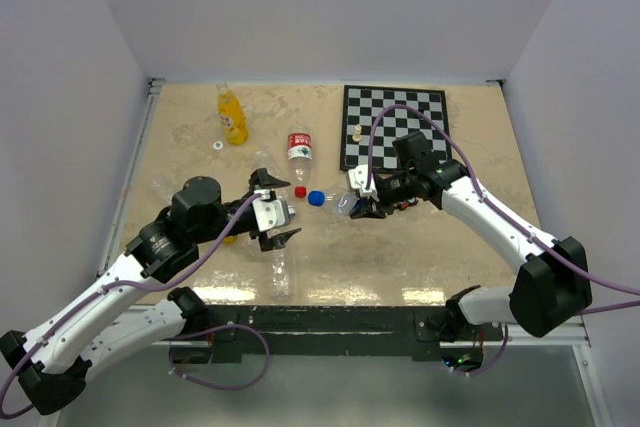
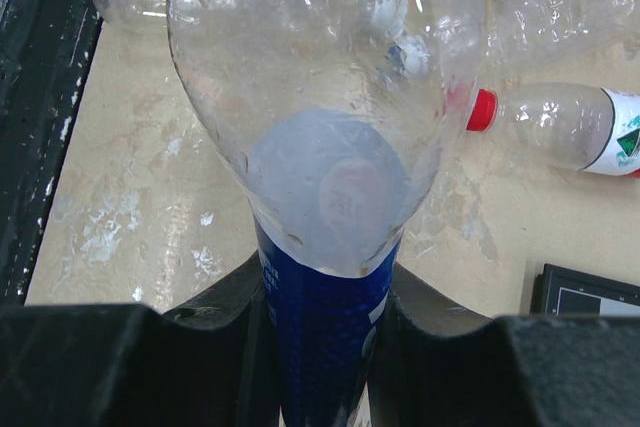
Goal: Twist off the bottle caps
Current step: Unscrew the bottle cap from the plastic bottle.
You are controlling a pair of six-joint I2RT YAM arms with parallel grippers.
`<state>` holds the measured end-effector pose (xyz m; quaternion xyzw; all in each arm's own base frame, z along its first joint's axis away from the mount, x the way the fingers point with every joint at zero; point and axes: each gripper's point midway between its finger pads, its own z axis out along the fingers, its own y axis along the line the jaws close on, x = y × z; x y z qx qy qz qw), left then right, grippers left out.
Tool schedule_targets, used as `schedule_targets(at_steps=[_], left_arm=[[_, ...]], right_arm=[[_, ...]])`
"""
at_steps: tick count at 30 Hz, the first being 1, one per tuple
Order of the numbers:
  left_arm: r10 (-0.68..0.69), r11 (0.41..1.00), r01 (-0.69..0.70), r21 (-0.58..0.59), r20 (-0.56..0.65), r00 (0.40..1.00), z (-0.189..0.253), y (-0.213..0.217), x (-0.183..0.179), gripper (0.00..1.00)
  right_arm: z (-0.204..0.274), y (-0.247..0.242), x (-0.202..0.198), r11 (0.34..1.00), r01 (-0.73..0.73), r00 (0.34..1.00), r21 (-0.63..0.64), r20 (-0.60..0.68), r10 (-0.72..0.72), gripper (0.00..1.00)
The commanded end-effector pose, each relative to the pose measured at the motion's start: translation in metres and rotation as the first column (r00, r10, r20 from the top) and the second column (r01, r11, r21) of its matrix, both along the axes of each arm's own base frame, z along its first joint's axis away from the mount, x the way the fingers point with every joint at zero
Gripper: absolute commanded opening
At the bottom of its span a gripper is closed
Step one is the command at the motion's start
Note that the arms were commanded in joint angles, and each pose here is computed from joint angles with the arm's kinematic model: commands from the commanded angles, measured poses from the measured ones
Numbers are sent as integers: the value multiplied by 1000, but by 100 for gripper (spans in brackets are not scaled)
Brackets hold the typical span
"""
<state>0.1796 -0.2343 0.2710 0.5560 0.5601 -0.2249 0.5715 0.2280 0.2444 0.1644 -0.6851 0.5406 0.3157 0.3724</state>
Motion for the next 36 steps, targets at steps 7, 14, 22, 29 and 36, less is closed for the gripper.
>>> schedule_targets(at_steps=[7,14,22,29,36], left_arm=[[-30,999,31,-28,68,997,16,-5,1,98],[-39,999,41,-22,73,997,16,-6,1,98],[-46,999,47,-19,70,997,16,-7,1,98],[-53,998,54,-16,71,996,16,-8,0,98],[-57,998,58,-14,69,996,14,-9,0,98]], right_arm=[[14,4,4,999,-19,999,26,37,18,0],[14,4,4,1000,-20,999,24,34,19,0],[13,4,4,1000,-19,999,22,33,19,0],[13,4,4,1000,-22,999,22,34,21,0],[13,4,3,999,-23,999,22,35,22,0]])
